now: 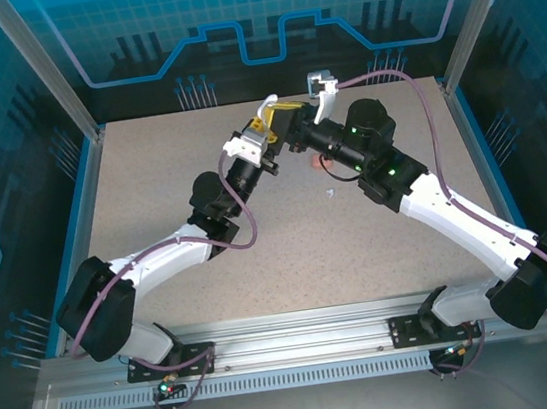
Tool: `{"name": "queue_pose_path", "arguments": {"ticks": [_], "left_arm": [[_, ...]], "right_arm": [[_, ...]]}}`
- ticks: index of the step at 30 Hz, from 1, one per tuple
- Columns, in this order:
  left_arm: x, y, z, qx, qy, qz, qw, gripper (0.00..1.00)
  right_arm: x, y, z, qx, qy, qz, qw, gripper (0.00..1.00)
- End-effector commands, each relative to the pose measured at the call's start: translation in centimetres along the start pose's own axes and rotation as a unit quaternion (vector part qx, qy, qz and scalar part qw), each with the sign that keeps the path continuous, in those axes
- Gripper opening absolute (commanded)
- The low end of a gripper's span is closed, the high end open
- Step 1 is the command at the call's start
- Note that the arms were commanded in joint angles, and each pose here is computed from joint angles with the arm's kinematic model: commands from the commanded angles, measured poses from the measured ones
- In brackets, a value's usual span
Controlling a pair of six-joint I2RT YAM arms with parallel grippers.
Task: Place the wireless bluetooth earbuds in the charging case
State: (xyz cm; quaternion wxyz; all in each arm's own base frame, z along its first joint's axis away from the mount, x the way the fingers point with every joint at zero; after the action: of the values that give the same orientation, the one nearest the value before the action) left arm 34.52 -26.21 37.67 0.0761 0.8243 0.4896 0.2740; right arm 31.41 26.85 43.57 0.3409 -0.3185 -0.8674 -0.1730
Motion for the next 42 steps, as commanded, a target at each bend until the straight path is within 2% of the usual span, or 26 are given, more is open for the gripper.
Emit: {"name": "queue_pose_path", "arguments": {"ticks": [1,16,30,42], "left_arm": [[0.7,0.6,-1.6,-0.021,-0.017,-0.016,1.000,0.00],[0.9,0.5,-2.0,-0.022,-0.021,-0.018,0.999,0.00],[1.0,0.3,-2.3,-0.025,-0.022,-0.016,0.999,0.00],[0.9,0.5,-2.2,-0.023,-0.021,-0.014,0.999,0.00]], "right_arm": [[0.6,0.0,-0.1,-0.012,0.004,-0.015,1.000,0.19],[-1.8,0.8,1.0,0.001,0.018,0.011,1.000,0.18],[-3.3,0.4,0.2,-0.017,0.022,0.023,0.999,0.17],[-2.8,1.4,1.9,0.034,0.018,-0.006,0.999,0.16]]}}
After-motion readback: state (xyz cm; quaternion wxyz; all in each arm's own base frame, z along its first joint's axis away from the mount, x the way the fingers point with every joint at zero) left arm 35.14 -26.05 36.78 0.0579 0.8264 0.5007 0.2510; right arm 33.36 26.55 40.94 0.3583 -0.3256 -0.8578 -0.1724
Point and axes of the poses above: each hand's point on the last joint's axis, 136 mm out from that joint toward the fingers, its own y axis out along the fingers, its own x axis along the line the jaws close on, z = x × y, the point moved 3 cm from there along -y, back along the fingers, and after that the axes turned 15 degrees about y, right-handed, at the moved point
